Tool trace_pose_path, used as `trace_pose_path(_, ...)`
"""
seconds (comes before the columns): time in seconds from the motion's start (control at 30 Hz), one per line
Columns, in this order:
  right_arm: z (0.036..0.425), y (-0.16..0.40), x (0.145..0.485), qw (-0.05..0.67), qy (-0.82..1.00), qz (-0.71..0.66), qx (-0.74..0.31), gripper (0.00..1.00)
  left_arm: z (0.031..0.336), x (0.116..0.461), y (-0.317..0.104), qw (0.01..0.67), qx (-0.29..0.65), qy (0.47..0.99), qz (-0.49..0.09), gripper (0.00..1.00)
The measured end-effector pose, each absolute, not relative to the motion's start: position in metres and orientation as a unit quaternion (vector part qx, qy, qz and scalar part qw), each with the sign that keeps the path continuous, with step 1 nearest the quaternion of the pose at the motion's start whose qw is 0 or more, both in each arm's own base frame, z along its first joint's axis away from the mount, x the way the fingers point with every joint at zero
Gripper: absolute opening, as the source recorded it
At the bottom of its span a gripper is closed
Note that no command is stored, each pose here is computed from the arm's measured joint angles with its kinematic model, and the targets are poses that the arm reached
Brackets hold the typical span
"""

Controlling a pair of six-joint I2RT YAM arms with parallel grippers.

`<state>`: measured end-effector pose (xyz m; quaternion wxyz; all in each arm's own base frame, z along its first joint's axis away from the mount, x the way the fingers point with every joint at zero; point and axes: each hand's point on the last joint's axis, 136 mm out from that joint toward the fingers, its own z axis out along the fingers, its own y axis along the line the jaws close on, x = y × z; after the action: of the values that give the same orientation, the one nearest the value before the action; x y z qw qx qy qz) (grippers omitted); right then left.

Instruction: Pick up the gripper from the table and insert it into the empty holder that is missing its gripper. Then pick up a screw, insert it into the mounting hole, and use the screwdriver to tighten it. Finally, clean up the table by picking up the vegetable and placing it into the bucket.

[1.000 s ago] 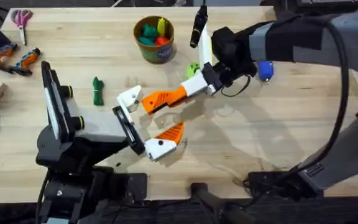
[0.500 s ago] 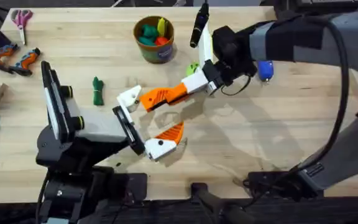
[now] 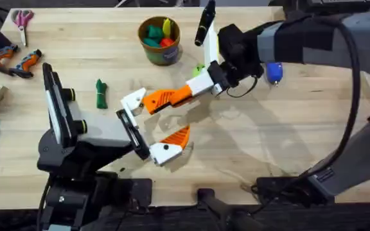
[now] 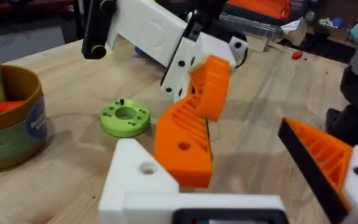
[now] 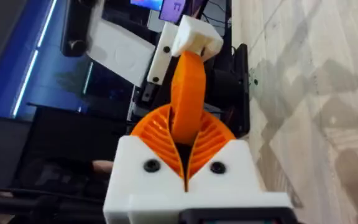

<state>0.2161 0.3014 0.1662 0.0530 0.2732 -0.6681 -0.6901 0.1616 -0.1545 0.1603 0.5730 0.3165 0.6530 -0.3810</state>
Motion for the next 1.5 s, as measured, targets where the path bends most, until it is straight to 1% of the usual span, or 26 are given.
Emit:
trace_pose_path(0.3, 0.161, 0.305, 0.214, 0.058, -0.677, -0.679, 0.279, 0.01, 0.16, 0.162, -0.154, 0.572, 0.315, 0.654, -0.382, 0.985)
trace_pose_path(0.53, 0.163, 0.311, 0.222, 0.042, -0.672, -0.68, 0.291, 0.009, 0.16, 0.163, -0.153, 0.574, 0.311, 0.656, -0.379, 0.985)
trace_pose_path(1.03, 0.164, 0.318, 0.222, 0.08, -0.684, -0.676, 0.261, 0.009, 0.16, 0.167, -0.151, 0.577, 0.302, 0.66, -0.373, 0.985)
trace_pose_path(1.5, 0.164, 0.321, 0.223, 0.08, -0.684, -0.675, 0.264, 0.009, 0.16, 0.165, -0.152, 0.574, 0.304, 0.659, -0.378, 0.985)
